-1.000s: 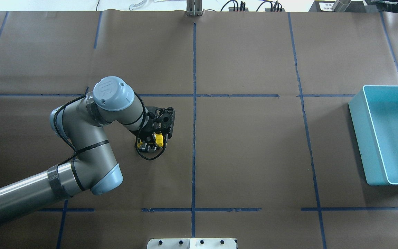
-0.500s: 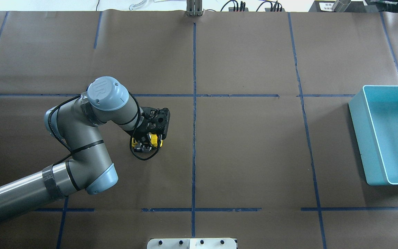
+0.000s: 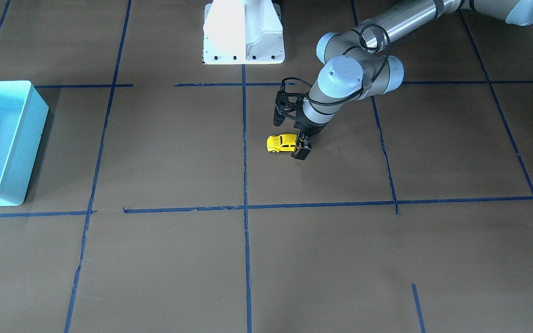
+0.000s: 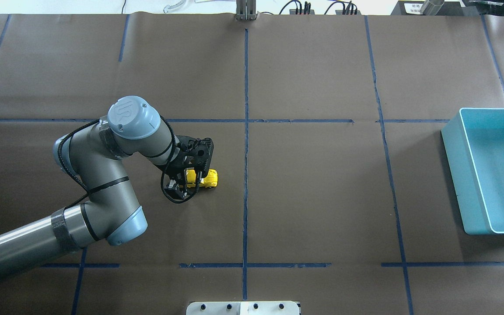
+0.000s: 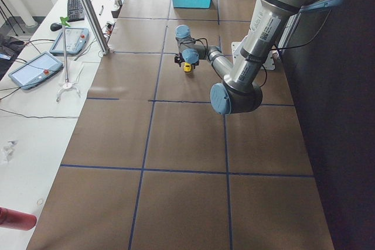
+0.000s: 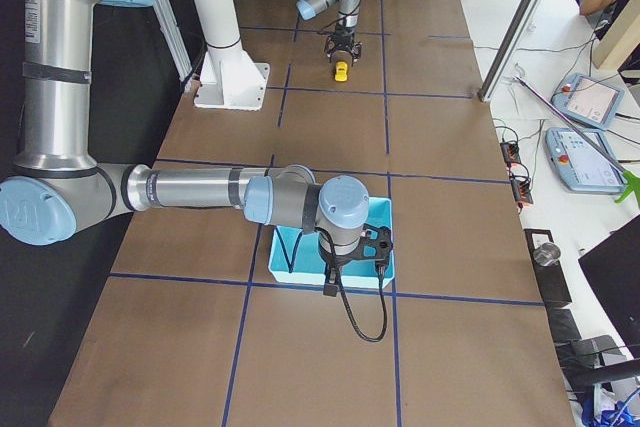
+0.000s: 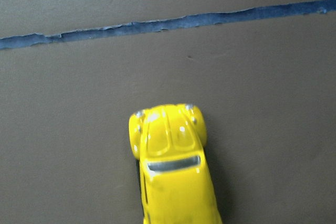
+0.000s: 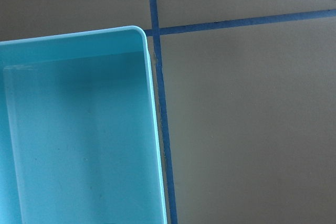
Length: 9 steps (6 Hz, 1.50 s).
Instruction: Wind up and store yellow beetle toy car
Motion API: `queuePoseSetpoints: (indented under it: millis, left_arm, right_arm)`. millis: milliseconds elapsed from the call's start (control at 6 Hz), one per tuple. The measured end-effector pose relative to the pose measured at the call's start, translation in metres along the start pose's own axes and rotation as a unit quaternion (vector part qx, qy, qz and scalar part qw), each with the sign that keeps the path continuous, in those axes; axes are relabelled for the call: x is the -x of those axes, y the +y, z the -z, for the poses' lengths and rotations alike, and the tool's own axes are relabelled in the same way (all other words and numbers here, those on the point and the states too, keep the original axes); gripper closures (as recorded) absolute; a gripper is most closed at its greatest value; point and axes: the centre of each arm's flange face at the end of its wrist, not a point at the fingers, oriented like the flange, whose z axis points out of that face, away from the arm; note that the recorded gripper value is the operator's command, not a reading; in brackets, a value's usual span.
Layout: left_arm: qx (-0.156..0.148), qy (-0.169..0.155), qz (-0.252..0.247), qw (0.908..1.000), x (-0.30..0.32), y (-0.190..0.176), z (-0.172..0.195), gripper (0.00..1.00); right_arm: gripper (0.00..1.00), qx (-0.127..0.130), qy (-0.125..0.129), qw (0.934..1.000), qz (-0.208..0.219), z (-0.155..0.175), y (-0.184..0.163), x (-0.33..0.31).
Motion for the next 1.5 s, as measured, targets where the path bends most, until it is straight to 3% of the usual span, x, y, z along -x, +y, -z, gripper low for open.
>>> queuePoseSetpoints:
  millis: [500,1000,1500]
  left_arm:
    - [0.006,-0.002,0.003,1.0,0.003,0.002,0.001,0.0]
    - [0.054,0.001,0.05,0.9973,0.026,0.029,0.012,0.0]
    - [0.087,-0.031,0.122,0.9883,0.087,0.102,0.063,0.0]
  right_arm:
    - [0.0,0.0,0.0,1.0,0.0,0.0,0.0,0.0]
    - [0.0,0.0,0.0,1.0,0.0,0.0,0.0,0.0]
    - [0.0,0.0,0.0,1.0,0.0,0.0,0.0,0.0]
